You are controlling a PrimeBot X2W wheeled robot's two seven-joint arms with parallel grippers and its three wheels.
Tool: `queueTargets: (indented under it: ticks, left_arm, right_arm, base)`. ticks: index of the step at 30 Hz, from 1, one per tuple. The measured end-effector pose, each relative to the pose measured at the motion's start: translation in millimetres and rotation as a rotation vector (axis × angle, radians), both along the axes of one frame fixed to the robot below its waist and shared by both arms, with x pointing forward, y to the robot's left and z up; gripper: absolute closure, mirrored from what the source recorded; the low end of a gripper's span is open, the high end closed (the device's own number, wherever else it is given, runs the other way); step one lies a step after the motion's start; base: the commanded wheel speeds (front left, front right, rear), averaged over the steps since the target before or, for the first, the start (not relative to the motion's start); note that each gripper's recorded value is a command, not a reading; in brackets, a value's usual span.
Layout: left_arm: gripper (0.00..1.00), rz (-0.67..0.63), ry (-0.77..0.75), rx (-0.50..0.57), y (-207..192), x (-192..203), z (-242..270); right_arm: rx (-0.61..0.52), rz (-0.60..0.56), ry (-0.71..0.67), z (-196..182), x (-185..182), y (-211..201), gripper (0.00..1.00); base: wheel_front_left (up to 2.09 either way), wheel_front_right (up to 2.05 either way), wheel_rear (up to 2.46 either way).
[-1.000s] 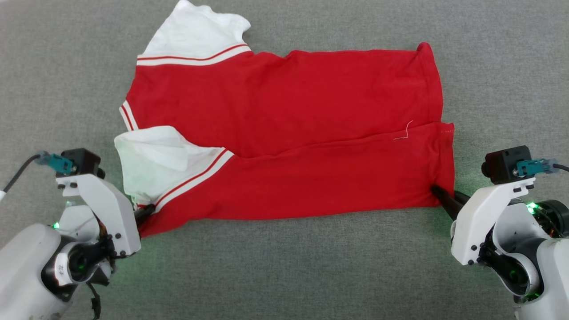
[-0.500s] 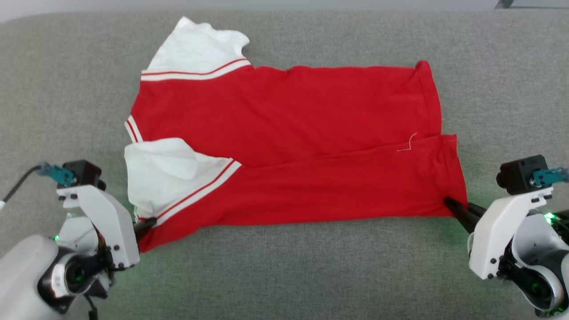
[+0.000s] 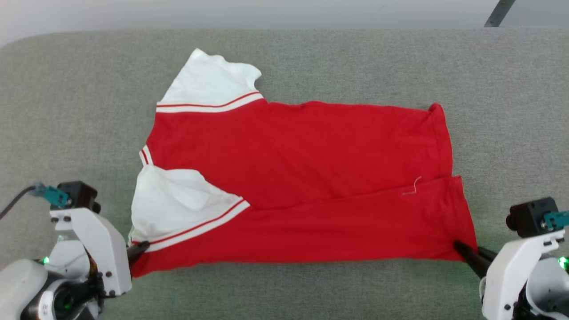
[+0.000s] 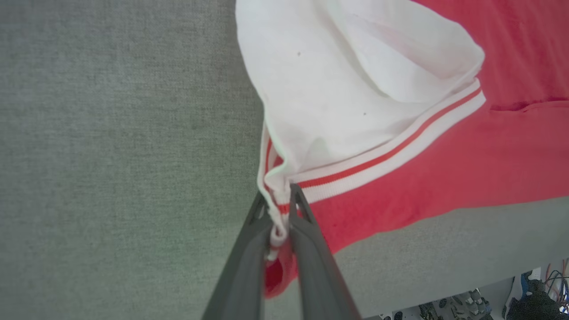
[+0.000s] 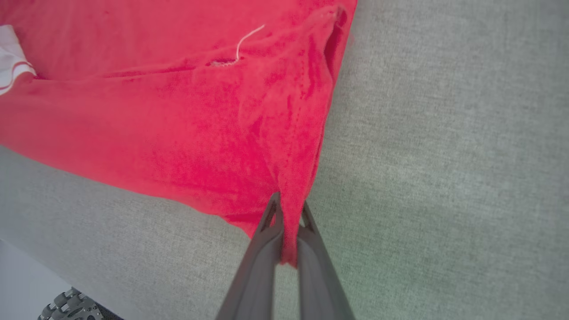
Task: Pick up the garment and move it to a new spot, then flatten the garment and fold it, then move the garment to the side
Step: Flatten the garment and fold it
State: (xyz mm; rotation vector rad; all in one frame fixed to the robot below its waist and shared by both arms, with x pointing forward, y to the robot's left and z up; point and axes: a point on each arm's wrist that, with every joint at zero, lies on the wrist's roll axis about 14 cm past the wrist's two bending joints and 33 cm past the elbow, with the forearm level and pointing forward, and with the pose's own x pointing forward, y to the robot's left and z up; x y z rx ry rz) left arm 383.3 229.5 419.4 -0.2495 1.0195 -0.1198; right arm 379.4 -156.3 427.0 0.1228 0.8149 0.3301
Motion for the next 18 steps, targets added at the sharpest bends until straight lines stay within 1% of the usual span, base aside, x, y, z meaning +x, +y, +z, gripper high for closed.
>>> queueTargets:
  ticks: [5, 11, 12, 13, 14, 15, 16, 17, 18]
  left_arm:
    - [1.0, -0.004, 0.027, -0.001, -4, -11, -3]
    - [1.0, -0.006, 0.065, 0.001, -5, -20, -15]
    - [0.98, -0.005, 0.069, 0.001, -5, -20, -16]
    - [0.73, -0.005, 0.072, 0.001, -5, -20, -17]
    - [0.58, -0.006, 0.071, 0.004, -5, -20, -18]
    - [0.43, -0.003, 0.066, 0.006, -5, -19, -17]
    - [0.0, 0.0, 0.061, 0.015, -3, -17, -16]
    - [0.0, -0.002, 0.055, 0.028, -1, -16, -15]
    - [0.0, -0.01, 0.046, 0.042, 1, -14, -13]
  right_arm:
    - [0.006, -0.017, 0.039, -6, -15, -2, 1.0]
    - [0.023, -0.025, 0.062, -10, -22, 2, 1.0]
    - [0.018, -0.025, 0.062, -11, -23, 2, 1.0]
    - [0.015, -0.027, 0.057, -10, -22, 2, 0.98]
    - [0.013, -0.026, 0.052, -9, -21, 2, 0.78]
    - [0.015, -0.024, 0.042, -7, -19, 3, 0.55]
    - [0.016, -0.022, 0.032, -5, -18, 4, 0.14]
    - [0.014, -0.021, 0.024, -4, -17, 4, 0.0]
    - [0.01, -0.019, 0.012, -2, -16, 3, 0.0]
  base:
    - [0.0, 0.0, 0.0]
    - [0.0, 0.0, 0.0]
    - [0.0, 0.0, 0.0]
    - [0.0, 0.0, 0.0]
    - [0.0, 0.0, 0.0]
    - [0.0, 0.0, 0.0]
    - [0.0, 0.0, 0.0]
    - [0.0, 0.0, 0.0]
    - [0.0, 0.0, 0.0]
